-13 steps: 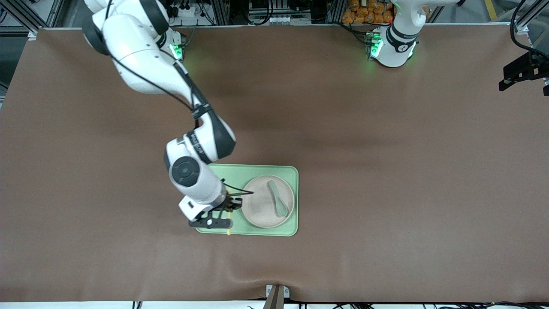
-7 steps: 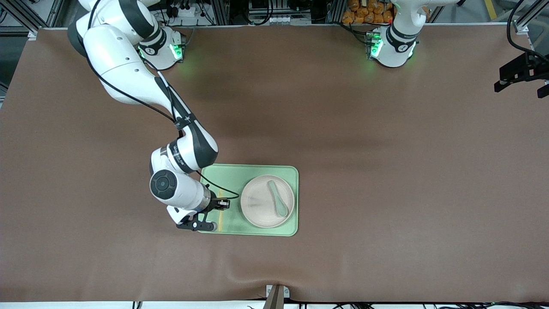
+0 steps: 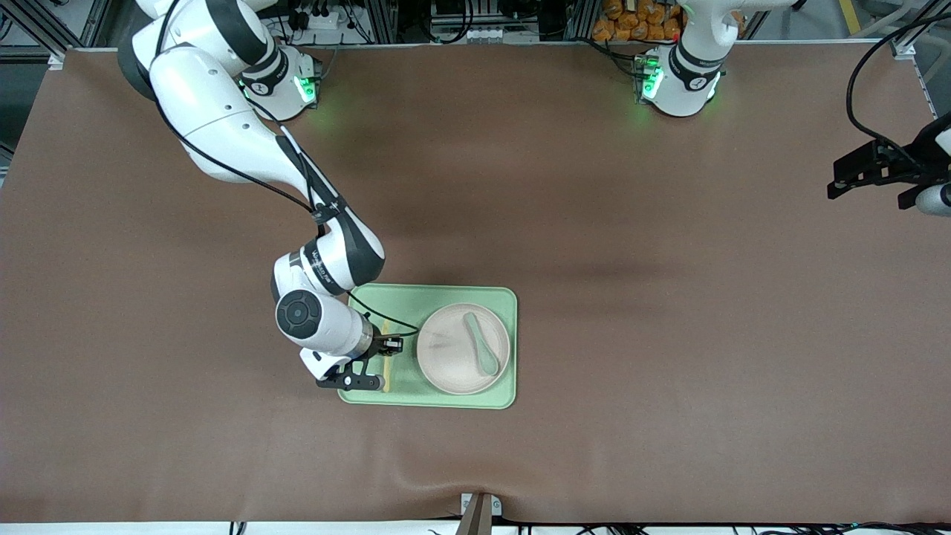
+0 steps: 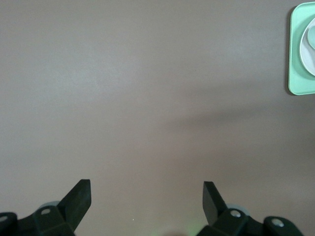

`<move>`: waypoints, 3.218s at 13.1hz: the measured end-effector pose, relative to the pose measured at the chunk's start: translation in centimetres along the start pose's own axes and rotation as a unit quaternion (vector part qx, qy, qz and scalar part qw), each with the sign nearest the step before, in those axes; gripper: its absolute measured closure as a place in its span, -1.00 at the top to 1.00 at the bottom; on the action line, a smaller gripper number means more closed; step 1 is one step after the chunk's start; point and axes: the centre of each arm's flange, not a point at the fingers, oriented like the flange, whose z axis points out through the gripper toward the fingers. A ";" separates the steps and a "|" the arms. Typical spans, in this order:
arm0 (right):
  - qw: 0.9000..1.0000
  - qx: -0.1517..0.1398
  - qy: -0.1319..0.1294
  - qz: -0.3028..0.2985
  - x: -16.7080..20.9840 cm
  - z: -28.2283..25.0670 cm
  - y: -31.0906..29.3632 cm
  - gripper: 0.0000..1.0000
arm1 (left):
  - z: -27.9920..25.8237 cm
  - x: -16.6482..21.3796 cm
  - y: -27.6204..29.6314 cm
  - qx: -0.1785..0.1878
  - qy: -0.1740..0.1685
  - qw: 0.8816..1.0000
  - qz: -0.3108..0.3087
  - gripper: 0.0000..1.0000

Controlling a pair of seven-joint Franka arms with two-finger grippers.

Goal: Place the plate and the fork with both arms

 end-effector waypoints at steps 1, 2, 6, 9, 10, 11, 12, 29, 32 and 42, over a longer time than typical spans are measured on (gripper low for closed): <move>1.000 0.000 0.000 0.000 0.0 0.0 0.0 -0.54 | -0.1 0.0 0.0 0.000 0.002 1.000 0.000 1.00; 1.000 -0.001 -0.001 0.000 -0.1 0.0 0.1 -0.30 | -0.1 0.1 0.1 0.000 0.003 1.000 0.001 1.00; 1.000 0.000 0.004 0.000 0.2 -0.6 0.3 0.61 | 0.0 -0.5 0.8 0.000 0.000 1.000 0.006 1.00; 1.000 0.002 0.016 0.017 1.6 -2.5 2.5 1.00 | -0.3 -0.8 0.9 0.000 0.000 1.000 0.007 1.00; 1.000 0.001 0.018 0.026 2.3 -4.0 3.7 1.00 | -0.2 -0.8 0.9 0.000 -0.001 1.000 0.007 1.00; 0.999 -0.002 0.017 0.034 2.9 -5.9 5.0 1.00 | -0.1 -0.8 0.9 -0.001 -0.004 1.000 0.007 1.00; 0.999 -0.005 0.016 0.041 3.5 -8.5 6.1 1.00 | -0.1 -1.0 0.9 0.001 -0.009 1.000 0.007 1.00; 0.997 -0.079 -0.023 0.012 -9.6 -47.9 20.8 1.00 | -0.4 -1.5 1.7 0.005 -0.019 1.000 0.015 1.00; 0.996 -0.080 -0.025 0.007 -11.5 -47.3 22.5 1.00 | -0.4 -1.5 1.7 0.005 -0.020 1.000 0.015 1.00; 0.994 -0.112 0.004 -0.004 -13.0 -47.8 24.0 1.00 | -0.4 -1.5 1.7 0.005 -0.020 1.000 0.015 1.00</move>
